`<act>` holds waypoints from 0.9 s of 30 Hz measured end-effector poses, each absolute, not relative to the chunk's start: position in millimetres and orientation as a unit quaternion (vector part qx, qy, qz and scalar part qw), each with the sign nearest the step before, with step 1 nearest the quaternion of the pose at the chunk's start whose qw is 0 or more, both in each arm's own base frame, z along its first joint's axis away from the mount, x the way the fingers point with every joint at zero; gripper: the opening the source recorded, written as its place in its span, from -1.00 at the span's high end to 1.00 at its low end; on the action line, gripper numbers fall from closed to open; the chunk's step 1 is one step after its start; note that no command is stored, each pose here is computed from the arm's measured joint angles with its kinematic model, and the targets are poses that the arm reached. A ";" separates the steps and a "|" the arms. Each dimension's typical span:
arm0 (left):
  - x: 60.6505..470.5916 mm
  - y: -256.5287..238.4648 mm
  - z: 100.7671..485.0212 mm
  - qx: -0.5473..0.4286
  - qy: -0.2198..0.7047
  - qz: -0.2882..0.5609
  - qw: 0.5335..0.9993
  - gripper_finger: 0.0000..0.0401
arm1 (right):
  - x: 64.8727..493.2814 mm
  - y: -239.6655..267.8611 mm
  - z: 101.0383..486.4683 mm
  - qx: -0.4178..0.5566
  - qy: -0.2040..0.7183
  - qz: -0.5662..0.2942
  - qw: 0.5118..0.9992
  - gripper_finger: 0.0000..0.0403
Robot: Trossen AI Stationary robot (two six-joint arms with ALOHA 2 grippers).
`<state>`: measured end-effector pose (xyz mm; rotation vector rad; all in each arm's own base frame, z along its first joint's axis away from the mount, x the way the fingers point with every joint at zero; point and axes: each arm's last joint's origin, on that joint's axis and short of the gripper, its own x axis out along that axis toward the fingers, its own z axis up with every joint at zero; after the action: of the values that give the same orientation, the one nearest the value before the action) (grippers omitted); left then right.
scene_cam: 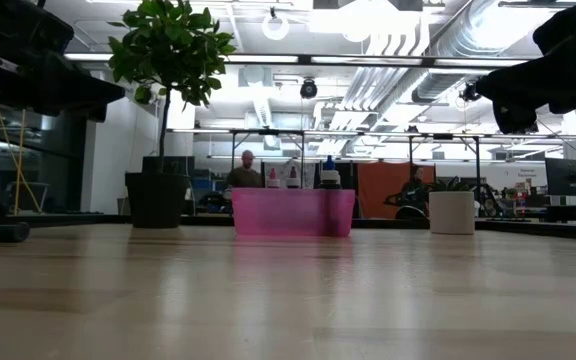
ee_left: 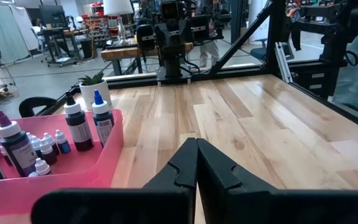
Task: Pick & Place food coloring
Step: Put the black food coloring bottle into the pink bin
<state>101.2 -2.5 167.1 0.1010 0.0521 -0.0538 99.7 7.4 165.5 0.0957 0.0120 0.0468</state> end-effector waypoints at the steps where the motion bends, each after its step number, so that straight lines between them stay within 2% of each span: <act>1: 101.2 -2.4 167.1 0.054 0.026 -0.027 0.998 1.00 | 99.7 7.4 165.5 0.048 0.006 0.023 0.999 0.51; 19: 101.4 -2.1 168.3 0.040 0.019 -0.020 0.999 1.00 | 99.7 7.4 165.5 0.048 0.006 0.023 0.999 0.51; 23: 101.3 -3.1 168.4 0.000 0.019 -0.037 0.999 1.00 | 99.7 7.5 165.5 0.048 0.006 0.024 0.999 0.51; 27: 101.3 -3.4 168.1 -0.111 0.025 -0.039 0.993 1.00 | 99.7 7.5 165.5 0.048 0.006 0.024 0.999 0.51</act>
<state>101.3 -3.4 168.1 -0.2222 0.0502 -0.0786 99.7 7.5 165.5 0.0957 0.0120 0.0472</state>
